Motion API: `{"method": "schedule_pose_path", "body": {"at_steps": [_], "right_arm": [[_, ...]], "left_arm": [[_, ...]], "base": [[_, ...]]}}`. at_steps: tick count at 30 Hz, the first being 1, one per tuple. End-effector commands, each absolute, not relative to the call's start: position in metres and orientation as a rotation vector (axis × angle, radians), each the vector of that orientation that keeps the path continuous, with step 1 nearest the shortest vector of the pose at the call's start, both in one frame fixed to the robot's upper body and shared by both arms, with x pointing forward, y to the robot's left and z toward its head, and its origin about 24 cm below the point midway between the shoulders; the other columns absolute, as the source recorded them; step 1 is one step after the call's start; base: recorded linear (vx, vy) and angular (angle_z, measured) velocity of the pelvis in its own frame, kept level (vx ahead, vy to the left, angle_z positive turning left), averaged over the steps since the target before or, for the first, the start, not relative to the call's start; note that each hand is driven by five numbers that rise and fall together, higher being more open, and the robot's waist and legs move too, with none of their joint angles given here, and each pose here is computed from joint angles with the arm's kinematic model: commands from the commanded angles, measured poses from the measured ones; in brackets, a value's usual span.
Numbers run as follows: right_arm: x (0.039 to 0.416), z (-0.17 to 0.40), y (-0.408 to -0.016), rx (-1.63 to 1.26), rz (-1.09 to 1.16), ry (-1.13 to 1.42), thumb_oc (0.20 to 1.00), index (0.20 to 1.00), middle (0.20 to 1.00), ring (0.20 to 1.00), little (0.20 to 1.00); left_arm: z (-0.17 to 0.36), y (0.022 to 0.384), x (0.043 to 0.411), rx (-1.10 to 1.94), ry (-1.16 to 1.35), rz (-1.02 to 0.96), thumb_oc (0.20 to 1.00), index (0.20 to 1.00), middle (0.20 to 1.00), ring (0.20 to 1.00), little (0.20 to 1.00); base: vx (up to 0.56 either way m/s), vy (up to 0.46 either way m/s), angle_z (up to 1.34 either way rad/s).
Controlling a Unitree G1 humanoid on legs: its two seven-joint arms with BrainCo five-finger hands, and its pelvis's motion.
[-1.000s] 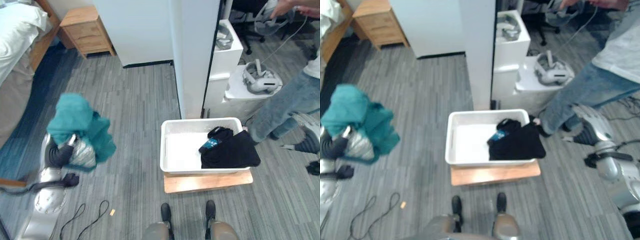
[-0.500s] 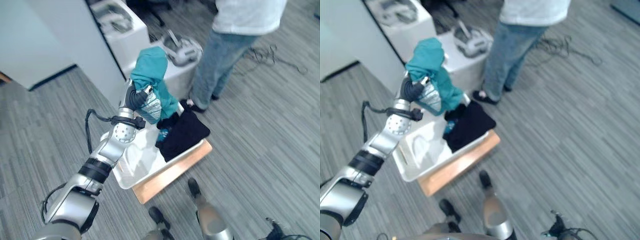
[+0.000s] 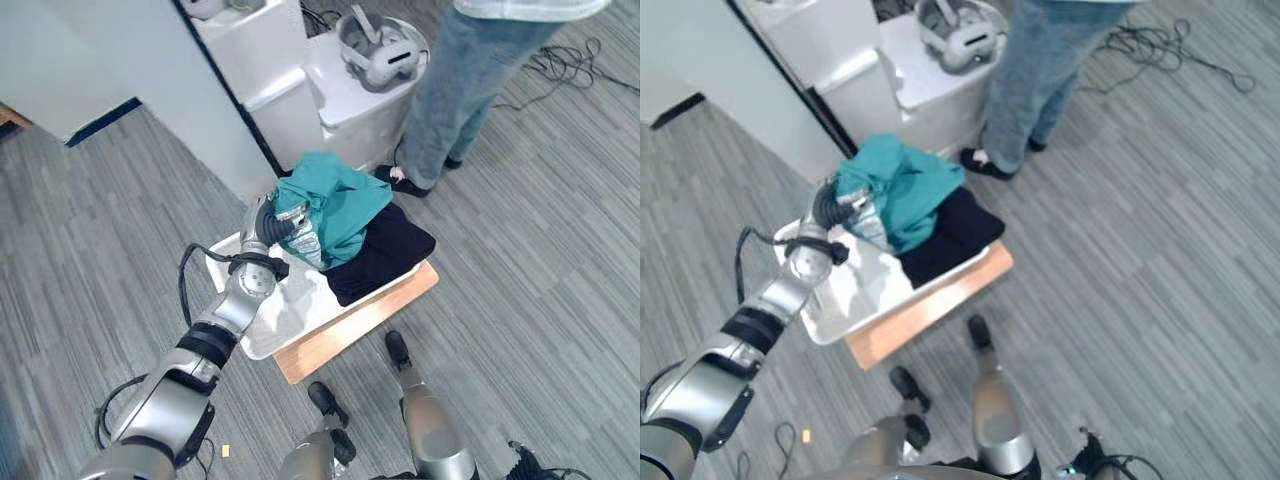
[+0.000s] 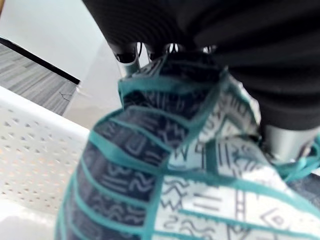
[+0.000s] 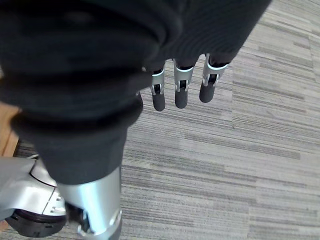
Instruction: Tidy up the quilt and then pick up the clothes from the bed and put them into the laundry hamper.
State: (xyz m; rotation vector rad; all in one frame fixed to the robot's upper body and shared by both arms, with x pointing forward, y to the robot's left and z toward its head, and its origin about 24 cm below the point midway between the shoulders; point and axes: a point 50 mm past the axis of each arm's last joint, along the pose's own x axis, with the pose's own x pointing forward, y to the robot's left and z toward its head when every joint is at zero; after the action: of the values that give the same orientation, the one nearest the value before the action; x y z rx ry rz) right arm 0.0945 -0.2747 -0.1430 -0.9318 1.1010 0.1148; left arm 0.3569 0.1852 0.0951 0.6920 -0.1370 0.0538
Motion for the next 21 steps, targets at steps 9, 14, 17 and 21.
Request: {"method": "schedule_pose_path", "body": {"at_steps": [9, 14, 17, 21], "right_arm": [[0.113, -0.138, -0.269, -0.969, 0.152, 1.034, 1.0, 1.0, 1.0, 1.0, 1.0], [0.162, -0.124, -0.254, -0.979, 0.127, 0.874, 1.0, 1.0, 1.0, 1.0, 1.0], [0.179, -0.12, -0.242, -0.972, 0.139, 0.827, 1.0, 1.0, 1.0, 1.0, 1.0], [0.192, -0.118, -0.228, -0.911, 0.126, 0.807, 1.0, 1.0, 1.0, 1.0, 1.0]], "left_arm": [[0.037, 0.25, 0.297, 0.376, 0.057, 0.213, 1.0, 1.0, 1.0, 1.0, 1.0], [-0.061, 0.286, 0.222, 0.474, 0.548, 0.285, 1.0, 1.0, 1.0, 1.0, 1.0], [-0.104, 0.297, 0.168, 0.505, 0.841, 0.322, 1.0, 1.0, 1.0, 1.0, 1.0], [-0.132, 0.296, 0.117, 0.495, 1.073, 0.342, 1.0, 1.0, 1.0, 1.0, 1.0]], "base": [[0.04, 0.012, 0.22], [0.0, 0.043, 0.22], [0.01, 0.058, 0.03], [0.0, 0.063, 0.04]]}}
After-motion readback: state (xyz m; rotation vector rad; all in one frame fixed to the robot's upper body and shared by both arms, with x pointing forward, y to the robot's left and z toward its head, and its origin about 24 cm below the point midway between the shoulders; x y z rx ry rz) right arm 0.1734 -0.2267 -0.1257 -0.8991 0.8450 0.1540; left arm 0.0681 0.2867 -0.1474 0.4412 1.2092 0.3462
